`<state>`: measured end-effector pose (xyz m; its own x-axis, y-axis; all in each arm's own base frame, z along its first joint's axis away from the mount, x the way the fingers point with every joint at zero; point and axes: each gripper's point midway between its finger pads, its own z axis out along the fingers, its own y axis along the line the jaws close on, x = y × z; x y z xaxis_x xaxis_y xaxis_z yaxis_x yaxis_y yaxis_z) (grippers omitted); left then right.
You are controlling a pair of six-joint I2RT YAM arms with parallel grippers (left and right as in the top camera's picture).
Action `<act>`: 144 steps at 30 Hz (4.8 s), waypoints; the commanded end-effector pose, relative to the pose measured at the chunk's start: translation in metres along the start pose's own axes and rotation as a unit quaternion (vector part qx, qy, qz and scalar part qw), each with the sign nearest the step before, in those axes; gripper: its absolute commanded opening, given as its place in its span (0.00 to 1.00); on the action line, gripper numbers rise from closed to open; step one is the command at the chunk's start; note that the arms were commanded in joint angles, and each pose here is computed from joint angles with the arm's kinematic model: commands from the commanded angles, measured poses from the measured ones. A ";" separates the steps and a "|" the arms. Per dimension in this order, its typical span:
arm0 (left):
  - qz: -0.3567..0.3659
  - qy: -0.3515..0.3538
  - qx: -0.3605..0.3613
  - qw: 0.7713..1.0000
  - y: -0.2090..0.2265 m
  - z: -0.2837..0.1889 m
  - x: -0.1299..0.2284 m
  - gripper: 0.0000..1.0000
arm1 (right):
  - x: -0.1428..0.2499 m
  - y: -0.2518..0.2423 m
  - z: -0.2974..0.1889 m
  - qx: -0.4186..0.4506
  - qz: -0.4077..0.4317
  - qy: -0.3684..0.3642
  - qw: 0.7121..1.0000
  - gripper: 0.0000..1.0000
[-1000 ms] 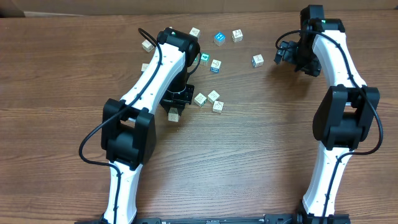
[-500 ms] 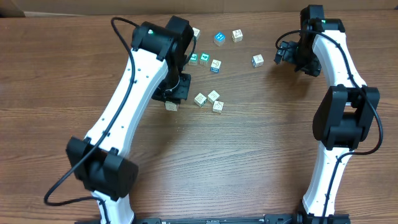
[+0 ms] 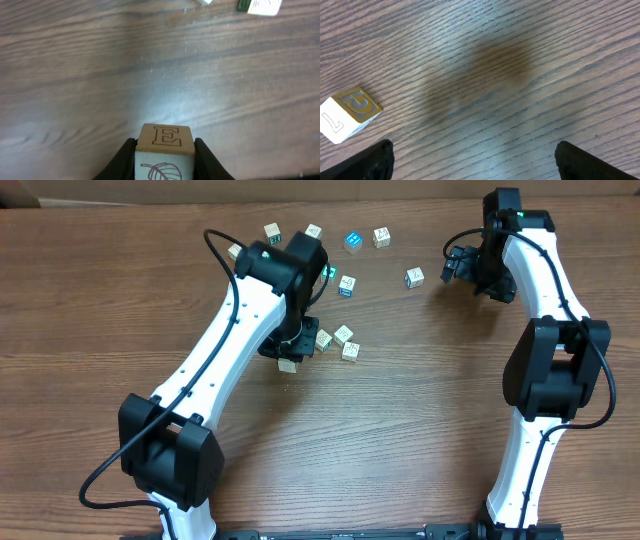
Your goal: Form a circle
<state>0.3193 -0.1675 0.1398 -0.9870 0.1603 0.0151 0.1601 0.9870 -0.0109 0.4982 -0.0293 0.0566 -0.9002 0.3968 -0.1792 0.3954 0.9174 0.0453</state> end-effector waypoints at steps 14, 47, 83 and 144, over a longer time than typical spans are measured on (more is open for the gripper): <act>0.038 -0.046 0.001 0.998 -0.044 0.065 0.001 0.05 | -0.010 0.002 -0.017 -0.007 0.003 -0.023 1.000 1.00; 0.043 -0.041 0.013 0.998 -0.054 0.078 -0.004 0.04 | -0.010 0.002 -0.017 -0.007 0.003 -0.023 1.000 1.00; 0.044 -0.058 -0.006 0.997 -0.052 0.086 -0.014 0.04 | -0.010 0.002 -0.017 -0.007 0.003 -0.023 1.000 1.00; 0.058 -0.086 -0.015 0.995 -0.046 0.116 -0.019 0.04 | -0.010 0.002 -0.017 -0.007 0.003 -0.023 1.000 1.00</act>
<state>0.3315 -0.2179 0.0300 -0.9530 0.2545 -0.1643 0.2565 0.9665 0.0089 0.4982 -0.0293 0.0566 -0.8999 0.3975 -0.1792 0.3961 0.9171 0.0454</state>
